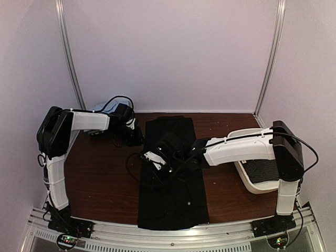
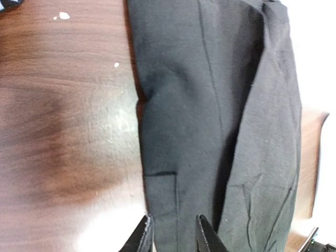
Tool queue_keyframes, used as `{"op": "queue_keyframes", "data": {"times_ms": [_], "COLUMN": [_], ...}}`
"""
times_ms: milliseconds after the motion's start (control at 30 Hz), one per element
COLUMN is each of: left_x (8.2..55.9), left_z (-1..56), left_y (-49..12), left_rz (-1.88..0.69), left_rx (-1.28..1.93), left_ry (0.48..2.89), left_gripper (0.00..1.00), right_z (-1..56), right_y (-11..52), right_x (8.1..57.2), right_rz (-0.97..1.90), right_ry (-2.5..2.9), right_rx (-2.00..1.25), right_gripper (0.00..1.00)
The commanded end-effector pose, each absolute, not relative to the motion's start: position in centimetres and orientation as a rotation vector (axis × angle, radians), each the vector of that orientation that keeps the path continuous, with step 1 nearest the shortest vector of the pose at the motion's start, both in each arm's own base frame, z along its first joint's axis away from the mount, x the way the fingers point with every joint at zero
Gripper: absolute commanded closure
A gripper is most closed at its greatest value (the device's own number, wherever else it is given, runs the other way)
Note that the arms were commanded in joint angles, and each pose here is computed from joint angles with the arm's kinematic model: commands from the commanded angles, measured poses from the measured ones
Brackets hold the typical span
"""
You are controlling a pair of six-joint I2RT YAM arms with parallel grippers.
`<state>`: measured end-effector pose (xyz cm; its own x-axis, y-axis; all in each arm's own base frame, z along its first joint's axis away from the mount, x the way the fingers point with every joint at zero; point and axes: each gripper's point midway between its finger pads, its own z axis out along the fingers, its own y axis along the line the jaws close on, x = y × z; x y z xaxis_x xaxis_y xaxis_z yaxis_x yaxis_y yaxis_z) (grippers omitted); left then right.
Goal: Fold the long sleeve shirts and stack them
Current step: Fold the sleeve of the rectangle-folded shirt.
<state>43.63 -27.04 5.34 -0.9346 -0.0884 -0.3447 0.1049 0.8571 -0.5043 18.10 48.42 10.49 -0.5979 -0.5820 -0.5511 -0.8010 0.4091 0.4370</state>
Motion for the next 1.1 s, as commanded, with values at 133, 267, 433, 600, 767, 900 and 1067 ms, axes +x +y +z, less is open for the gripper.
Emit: {"op": "queue_keyframes", "data": {"times_ms": [133,267,433,600,767,900,1067], "left_x": [42.8,42.4,41.9,41.7,41.5,41.4,41.0], "left_z": [8.1,8.3,8.3,8.5,8.5,8.4,8.5], "left_y": [-26.8,-26.6,-26.4,-26.4,-26.4,-26.3,-26.3], "left_rz": [-0.781,-0.779,-0.779,-0.788,-0.789,-0.788,-0.796], "left_rx": [0.075,0.08,0.087,0.096,0.101,0.103,0.11], "left_ry": [2.622,2.622,2.627,2.625,2.627,2.63,2.629], "left_gripper": [0.72,0.72,0.72,0.72,0.71,0.72,0.71], "right_z": [8.2,8.0,7.2,6.8,6.6,7.8,11.8], "right_y": [47.7,47.7,47.4,47.6,47.7,48.3,48.7], "right_x": [16.0,15.2,14.2,13.5,13.2,13.4,15.6], "right_rz": [0.918,0.918,0.893,0.901,0.907,0.934,0.987], "right_ry": [2.415,2.43,2.452,2.466,2.468,2.433,2.336], "right_rx": [-1.283,-1.314,-1.353,-1.373,-1.382,-1.371,-1.263], "right_gripper": [0.93,0.93,0.91,0.91,0.88,0.73,0.49]}}
